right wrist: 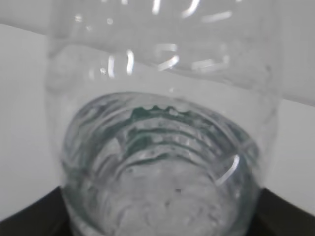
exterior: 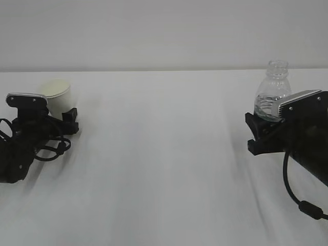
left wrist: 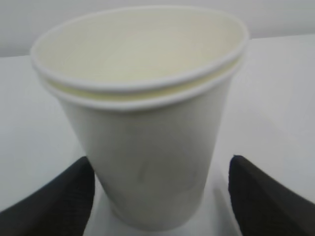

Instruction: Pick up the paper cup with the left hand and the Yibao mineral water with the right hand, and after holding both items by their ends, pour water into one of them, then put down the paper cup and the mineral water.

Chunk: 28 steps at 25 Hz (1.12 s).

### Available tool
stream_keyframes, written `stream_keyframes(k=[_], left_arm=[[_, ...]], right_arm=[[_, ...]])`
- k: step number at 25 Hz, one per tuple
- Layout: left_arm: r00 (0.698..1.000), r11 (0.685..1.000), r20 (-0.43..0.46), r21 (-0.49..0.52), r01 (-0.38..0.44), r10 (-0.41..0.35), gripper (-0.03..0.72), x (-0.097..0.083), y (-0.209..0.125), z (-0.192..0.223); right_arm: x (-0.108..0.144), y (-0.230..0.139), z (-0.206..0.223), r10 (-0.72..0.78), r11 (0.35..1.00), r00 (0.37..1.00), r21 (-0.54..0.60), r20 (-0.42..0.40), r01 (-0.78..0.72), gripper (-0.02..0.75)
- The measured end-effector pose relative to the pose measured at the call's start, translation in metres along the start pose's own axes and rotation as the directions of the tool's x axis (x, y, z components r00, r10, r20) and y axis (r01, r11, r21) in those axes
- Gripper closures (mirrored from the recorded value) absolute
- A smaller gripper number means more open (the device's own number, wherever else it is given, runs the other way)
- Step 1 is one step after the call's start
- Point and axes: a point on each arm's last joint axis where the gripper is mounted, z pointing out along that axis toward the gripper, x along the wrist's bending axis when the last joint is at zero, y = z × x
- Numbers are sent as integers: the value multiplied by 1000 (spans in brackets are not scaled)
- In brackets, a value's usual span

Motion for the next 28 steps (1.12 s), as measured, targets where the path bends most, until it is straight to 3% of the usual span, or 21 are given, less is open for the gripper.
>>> stream_keyframes(k=[28], left_arm=[[1000,994,10,-106,-9,10,89,7,23,24]], right_arm=[[0,0,0,-5,1000,1000,0,0,5,268]])
